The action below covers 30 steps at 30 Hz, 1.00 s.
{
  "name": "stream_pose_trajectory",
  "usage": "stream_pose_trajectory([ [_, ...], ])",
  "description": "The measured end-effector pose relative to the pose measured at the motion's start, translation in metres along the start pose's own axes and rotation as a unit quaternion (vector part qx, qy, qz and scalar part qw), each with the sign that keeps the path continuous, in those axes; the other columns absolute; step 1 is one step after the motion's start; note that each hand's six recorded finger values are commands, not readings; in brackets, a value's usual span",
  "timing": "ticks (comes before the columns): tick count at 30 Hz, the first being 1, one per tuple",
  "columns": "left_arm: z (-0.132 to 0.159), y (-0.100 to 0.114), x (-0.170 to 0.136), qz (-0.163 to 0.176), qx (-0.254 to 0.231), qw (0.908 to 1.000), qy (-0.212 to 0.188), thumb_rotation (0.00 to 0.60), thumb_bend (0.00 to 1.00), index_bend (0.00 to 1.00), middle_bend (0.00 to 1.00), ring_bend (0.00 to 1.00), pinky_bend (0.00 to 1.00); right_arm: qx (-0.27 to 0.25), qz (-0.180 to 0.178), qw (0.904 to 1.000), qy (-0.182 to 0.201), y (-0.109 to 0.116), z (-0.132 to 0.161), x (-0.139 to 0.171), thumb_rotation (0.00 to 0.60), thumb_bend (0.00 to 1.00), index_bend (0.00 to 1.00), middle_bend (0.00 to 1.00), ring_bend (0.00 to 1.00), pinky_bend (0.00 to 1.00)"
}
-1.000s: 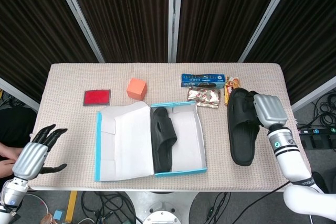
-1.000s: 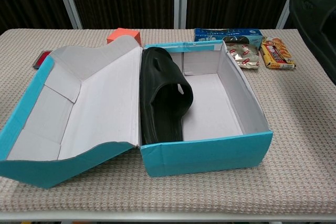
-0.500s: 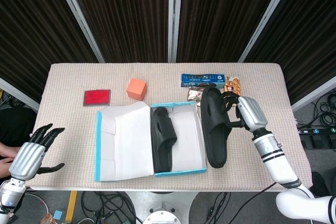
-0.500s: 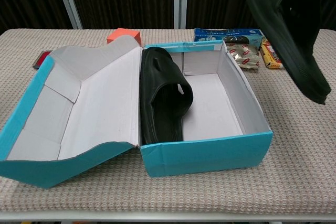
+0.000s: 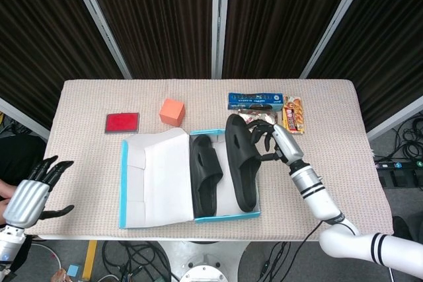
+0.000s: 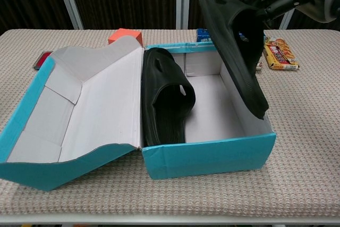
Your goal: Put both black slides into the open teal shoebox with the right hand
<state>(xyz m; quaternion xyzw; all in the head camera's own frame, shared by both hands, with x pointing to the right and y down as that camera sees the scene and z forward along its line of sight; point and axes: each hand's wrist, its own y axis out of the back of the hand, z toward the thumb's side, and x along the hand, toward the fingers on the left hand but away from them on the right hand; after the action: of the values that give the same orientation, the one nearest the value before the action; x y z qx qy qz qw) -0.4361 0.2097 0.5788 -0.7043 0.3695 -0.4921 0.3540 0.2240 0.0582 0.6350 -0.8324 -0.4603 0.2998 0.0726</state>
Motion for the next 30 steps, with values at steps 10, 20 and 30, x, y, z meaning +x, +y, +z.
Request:
stream_pose_trajectory([
  [10,-0.001,0.0,-0.001,0.004,0.001,1.0,-0.002,0.6,0.0,0.11,0.15,0.01,0.09,-0.05,0.021,0.9985,0.008,-0.02,-0.01,-0.006,0.6,0.15,0.62,0.54,0.5,0.7],
  [20,-0.001,-0.004,-0.002,0.003,0.002,1.0,-0.005,0.6,0.0,0.11,0.15,0.01,0.09,-0.023,0.035,0.9991,-0.004,-0.026,-0.032,-0.005,0.6,0.15,0.62,0.54,0.5,0.7],
  [30,0.004,-0.003,0.001,0.01,0.004,0.9998,-0.017,0.6,0.0,0.11,0.15,0.01,0.09,0.015,0.04,0.9991,0.0,-0.029,-0.044,-0.01,0.6,0.15,0.62,0.54,0.5,0.7],
])
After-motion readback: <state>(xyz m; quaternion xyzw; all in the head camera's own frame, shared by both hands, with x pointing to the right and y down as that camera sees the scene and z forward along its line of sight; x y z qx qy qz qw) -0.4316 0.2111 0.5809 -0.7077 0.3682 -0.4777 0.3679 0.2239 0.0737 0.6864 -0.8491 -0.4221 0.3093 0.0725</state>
